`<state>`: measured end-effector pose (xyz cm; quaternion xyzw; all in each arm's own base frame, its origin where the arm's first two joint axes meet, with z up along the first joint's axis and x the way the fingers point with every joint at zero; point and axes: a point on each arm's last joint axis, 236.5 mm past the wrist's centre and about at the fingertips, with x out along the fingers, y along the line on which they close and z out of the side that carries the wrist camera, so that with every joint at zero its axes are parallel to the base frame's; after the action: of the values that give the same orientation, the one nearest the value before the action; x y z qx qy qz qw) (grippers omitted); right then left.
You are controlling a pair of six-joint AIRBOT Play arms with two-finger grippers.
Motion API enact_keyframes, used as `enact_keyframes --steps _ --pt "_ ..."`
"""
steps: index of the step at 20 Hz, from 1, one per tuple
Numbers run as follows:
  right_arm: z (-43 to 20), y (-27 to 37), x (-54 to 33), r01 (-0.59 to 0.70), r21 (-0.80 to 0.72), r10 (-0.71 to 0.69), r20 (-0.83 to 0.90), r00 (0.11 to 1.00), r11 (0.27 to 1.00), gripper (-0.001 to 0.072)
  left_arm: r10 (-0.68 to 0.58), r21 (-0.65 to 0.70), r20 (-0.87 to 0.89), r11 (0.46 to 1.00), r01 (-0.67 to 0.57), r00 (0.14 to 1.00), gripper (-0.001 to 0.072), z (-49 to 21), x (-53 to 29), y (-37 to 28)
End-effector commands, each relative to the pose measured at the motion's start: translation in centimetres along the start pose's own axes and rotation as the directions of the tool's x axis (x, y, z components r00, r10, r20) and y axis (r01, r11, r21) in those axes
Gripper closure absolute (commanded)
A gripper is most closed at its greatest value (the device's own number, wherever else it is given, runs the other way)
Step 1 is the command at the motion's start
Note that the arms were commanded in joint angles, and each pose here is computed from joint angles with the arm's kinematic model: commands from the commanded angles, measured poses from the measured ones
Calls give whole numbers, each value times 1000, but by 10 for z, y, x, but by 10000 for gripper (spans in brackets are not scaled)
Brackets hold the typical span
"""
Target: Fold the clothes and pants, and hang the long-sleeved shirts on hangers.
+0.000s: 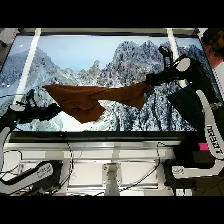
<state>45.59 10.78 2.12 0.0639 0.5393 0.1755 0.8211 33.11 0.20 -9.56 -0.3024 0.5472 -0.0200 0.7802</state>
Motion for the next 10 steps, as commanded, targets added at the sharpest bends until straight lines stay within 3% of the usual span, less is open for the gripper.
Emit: enact_keyframes --steps 1,9,10 --pt "0 0 0 -1 0 1 -1 1000 1000 696 0 -26 -18 1000 -1 1000 309 -3 9 5" --pt "-2 1 0 -3 0 3 -10 1000 1000 696 -74 -138 -81 988 62 994 323 -15 40 5" --pt "-3 1 0 -3 1 3 -11 1000 1000 696 -74 -145 -88 987 61 993 438 -17 42 6"
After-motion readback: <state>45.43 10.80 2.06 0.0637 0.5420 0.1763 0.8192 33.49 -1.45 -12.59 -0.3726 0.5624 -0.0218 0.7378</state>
